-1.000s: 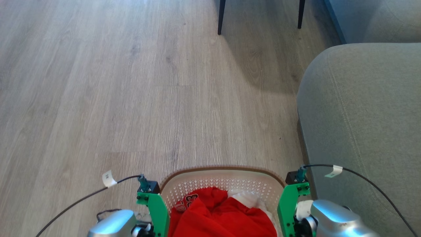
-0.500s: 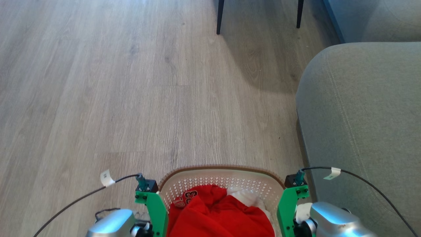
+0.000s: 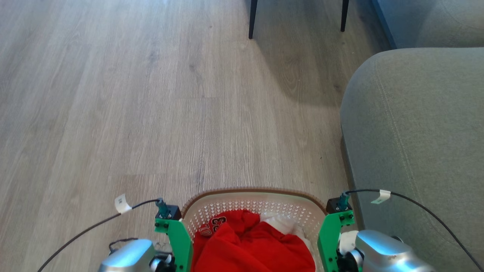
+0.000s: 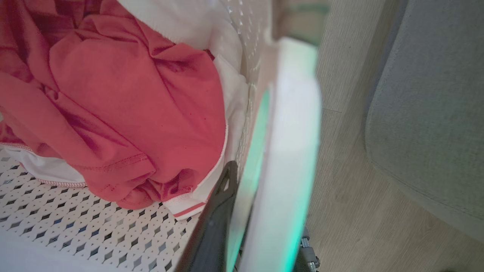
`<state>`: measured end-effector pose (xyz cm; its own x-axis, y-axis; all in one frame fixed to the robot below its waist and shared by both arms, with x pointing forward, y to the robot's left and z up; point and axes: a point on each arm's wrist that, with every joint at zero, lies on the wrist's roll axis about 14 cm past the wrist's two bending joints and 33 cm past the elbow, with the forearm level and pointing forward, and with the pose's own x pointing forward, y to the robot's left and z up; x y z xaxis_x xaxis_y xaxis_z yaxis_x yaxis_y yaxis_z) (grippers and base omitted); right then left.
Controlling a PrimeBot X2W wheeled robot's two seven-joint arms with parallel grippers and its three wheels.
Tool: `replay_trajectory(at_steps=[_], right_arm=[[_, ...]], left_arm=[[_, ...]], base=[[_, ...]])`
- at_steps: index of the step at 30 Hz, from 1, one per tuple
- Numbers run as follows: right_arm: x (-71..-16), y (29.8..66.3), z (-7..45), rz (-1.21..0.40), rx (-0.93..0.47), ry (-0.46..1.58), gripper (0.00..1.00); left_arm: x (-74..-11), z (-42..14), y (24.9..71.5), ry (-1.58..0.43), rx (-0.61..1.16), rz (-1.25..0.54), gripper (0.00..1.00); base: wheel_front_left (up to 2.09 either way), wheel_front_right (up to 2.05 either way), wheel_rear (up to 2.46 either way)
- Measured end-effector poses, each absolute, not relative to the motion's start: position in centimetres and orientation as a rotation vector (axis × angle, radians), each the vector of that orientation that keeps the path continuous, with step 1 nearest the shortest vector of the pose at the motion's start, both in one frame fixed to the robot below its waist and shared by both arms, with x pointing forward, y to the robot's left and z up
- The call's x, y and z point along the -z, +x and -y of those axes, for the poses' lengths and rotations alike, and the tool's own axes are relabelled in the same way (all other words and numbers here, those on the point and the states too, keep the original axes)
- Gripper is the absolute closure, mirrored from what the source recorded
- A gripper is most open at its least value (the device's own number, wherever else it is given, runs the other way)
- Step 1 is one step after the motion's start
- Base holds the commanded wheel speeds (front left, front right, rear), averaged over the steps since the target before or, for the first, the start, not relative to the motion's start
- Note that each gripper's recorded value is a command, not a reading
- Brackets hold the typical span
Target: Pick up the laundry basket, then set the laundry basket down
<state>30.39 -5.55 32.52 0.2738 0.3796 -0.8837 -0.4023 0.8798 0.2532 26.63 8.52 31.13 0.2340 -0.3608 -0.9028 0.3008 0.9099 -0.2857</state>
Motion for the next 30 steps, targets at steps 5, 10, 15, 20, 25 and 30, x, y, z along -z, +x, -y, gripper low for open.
replay_trajectory(at_steps=[5,10,15,20,25,30], right_arm=[[-32.4,30.33,5.62,-1.184,-0.524,-0.024,1.0],[-32.38,30.26,5.58,-1.187,-0.525,-0.022,1.0],[-32.35,30.2,5.56,-1.188,-0.527,-0.025,1.0],[-32.35,30.23,5.57,-1.189,-0.528,-0.029,1.0],[-32.52,30.41,5.55,-1.184,-0.528,-0.03,1.0],[-32.52,30.39,5.56,-1.185,-0.527,-0.028,1.0]], left_arm=[[-31.1,-8.48,26.55,-0.056,0.456,-1.26,1.0],[-31.11,-8.47,26.54,-0.059,0.455,-1.261,1.0],[-31.09,-8.49,26.48,-0.058,0.455,-1.265,1.0],[-31.09,-8.52,26.47,-0.059,0.454,-1.265,1.0],[-31.13,-8.52,26.49,-0.059,0.454,-1.264,1.0],[-31.15,-8.52,26.47,-0.061,0.453,-1.266,1.0]], base=[[0.0,0.0,0.0],[0.0,0.0,0.0],[0.0,0.0,0.0],[0.0,0.0,0.0],[0.0,0.0,0.0],[0.0,0.0,0.0]])
